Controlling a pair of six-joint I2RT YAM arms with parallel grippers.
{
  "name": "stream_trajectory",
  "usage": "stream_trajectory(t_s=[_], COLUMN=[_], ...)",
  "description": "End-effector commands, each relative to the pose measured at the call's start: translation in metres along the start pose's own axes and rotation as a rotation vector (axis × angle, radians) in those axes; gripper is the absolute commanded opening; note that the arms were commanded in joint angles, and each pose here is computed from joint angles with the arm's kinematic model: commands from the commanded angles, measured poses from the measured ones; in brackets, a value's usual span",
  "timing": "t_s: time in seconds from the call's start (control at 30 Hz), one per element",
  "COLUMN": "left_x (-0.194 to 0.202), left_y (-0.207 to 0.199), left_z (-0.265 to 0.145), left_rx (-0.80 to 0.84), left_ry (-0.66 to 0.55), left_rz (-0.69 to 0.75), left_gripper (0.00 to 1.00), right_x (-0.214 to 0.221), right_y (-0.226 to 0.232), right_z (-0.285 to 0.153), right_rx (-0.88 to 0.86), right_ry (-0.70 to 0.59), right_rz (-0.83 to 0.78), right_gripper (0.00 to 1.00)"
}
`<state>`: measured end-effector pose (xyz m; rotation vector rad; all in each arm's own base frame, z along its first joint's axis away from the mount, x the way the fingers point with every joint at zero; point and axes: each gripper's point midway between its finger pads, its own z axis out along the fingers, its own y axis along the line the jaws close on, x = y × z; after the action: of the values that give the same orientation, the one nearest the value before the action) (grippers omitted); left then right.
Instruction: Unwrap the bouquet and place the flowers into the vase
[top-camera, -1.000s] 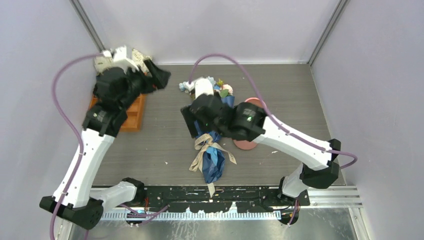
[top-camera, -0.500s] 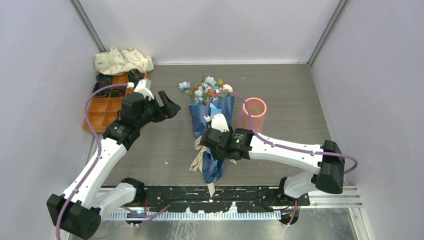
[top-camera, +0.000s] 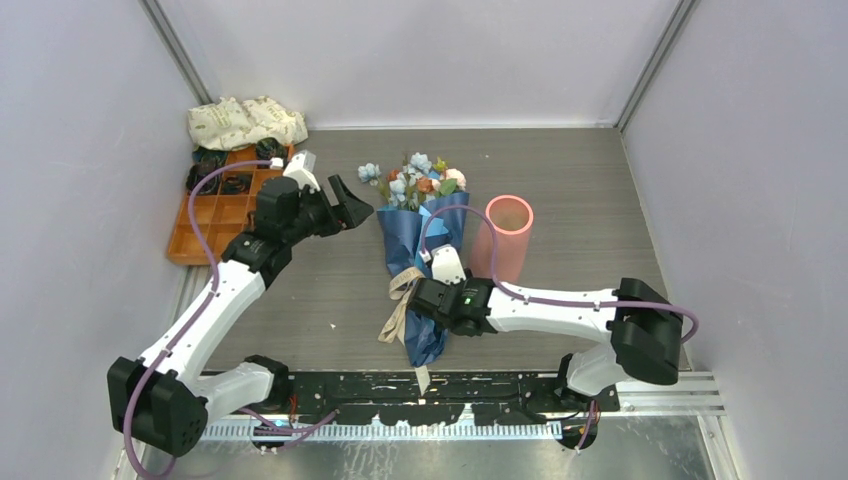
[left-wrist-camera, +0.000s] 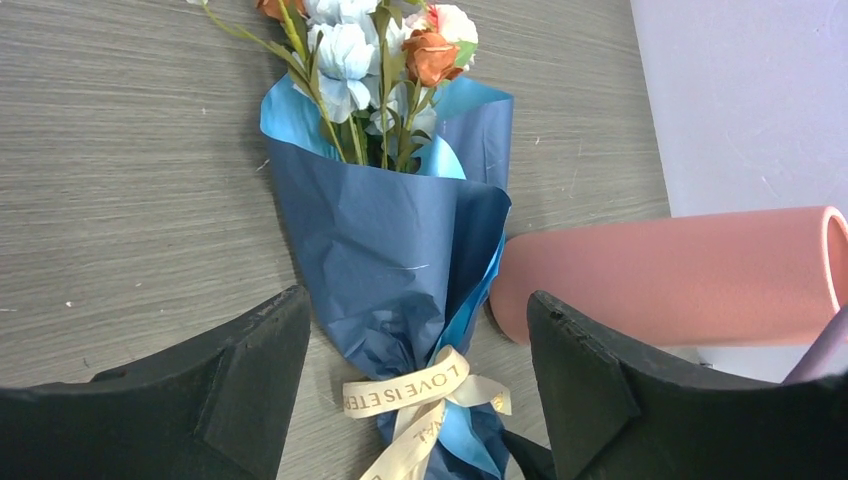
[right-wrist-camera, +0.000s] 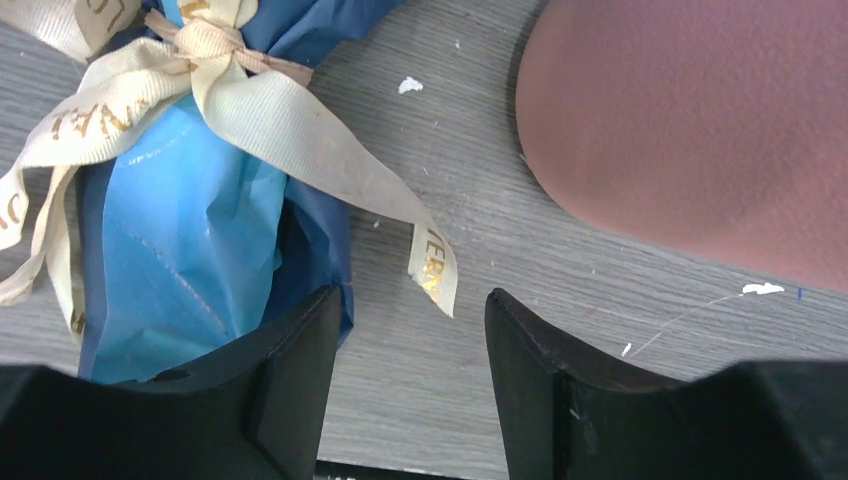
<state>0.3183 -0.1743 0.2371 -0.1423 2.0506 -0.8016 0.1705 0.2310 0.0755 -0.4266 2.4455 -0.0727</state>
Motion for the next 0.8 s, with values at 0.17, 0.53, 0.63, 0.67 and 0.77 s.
stream_trajectory(t_s=[0.17,0.53,0.63,0.67,0.77], left_x=[-0.017,-0.011,-0.011,-0.011,-0.009], left_y=[-0.019,-0.015,-0.013,-0.013,-0.013], left_z=[0.000,0.000,-0.001,-0.001,0.000], left_rx=[0.072,0.062,0.058,0.058,0.059], left_ry=[-0.050,-0.039,-0.042,-0.042,-0.038], left_rz=[0.015,0.009,0.015,0.015,0.015], left_gripper=[0.79,0.78,0.78,0.78,0.78], right_x=[-0.007,0.013,0.020,0.021,0.024], right_y=[-0.001,0.004,0.005,0.006,0.006], right_z=[0.034,0.062,0.067,0.068,0.070], right_rx=[-0.004,-0.028,-0.037,-0.042,-0.039], right_ry=[-0.067,-0.044,-0.034,-0.032,-0.028], right_rz=[0.118,0.127,0.140,0.146,0.157], right_gripper=[0.57,0.53,0.47,0.45,0.38])
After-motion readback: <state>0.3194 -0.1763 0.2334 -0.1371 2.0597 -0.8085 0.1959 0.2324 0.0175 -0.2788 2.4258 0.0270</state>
